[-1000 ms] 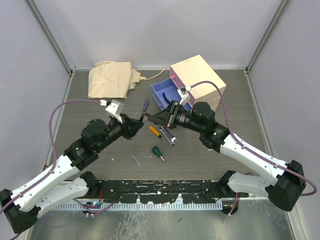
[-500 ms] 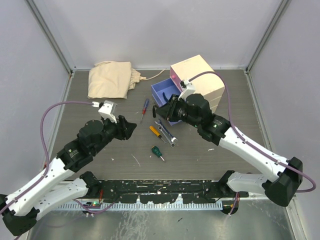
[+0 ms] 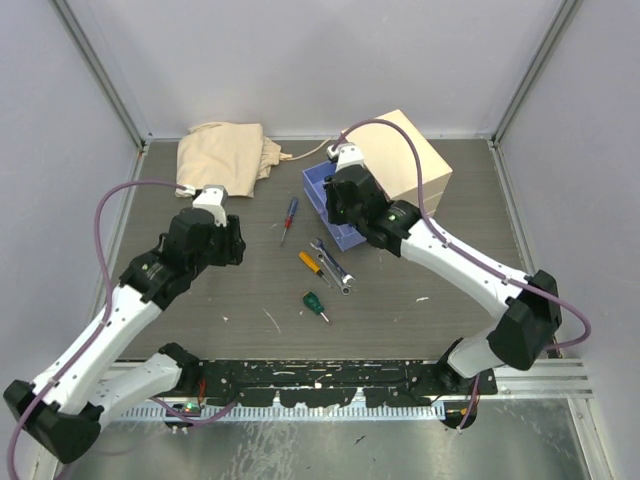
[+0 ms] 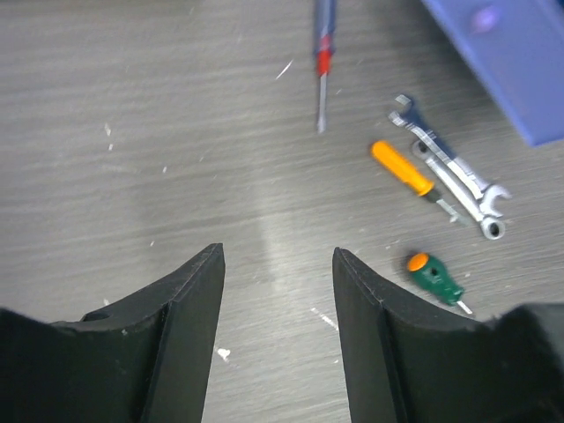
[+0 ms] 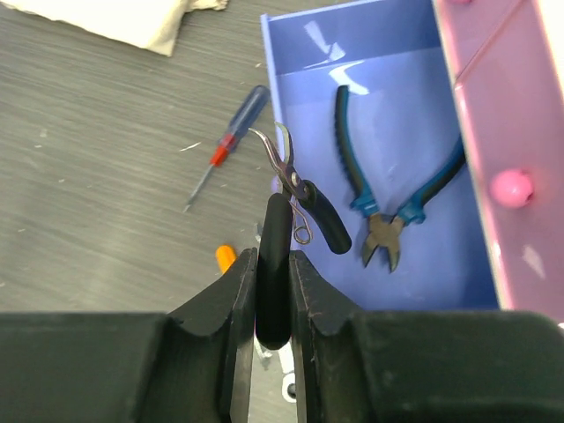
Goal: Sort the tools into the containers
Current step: Place the pliers in the drawer.
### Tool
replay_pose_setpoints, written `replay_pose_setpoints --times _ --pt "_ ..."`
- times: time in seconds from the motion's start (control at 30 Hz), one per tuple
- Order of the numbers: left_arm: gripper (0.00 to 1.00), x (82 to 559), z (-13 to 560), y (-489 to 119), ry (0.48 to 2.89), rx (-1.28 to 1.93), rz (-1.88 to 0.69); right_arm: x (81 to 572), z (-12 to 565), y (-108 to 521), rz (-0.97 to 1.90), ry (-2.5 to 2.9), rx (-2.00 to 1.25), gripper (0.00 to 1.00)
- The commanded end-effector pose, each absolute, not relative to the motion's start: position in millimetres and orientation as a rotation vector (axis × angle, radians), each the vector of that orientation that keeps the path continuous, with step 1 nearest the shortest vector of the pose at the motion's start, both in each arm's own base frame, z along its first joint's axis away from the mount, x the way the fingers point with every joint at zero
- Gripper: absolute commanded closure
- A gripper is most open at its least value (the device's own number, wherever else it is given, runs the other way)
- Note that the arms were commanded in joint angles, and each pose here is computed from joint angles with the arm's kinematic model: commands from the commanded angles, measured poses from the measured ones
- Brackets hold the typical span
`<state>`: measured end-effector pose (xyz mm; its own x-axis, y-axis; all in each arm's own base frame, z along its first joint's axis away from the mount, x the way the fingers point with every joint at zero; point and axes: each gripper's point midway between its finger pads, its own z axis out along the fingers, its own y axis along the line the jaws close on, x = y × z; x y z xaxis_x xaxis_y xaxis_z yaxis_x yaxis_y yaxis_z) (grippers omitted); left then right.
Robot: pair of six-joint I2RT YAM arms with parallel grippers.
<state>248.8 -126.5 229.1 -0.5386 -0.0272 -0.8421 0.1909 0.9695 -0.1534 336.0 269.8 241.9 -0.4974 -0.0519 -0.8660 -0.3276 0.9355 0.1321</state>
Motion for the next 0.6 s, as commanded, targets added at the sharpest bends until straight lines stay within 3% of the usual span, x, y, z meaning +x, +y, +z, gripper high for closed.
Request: replay_pose_setpoints --times 0.0,0.57 --pt "0.46 251 217 -116 2.226 0.113 -0.278 365 274 258 0.192 1.976 -0.302 1.0" --pt "0.3 253 181 -94 2.307 0.133 -0.153 428 233 253 -0.032 2.042 -0.412 0.97"
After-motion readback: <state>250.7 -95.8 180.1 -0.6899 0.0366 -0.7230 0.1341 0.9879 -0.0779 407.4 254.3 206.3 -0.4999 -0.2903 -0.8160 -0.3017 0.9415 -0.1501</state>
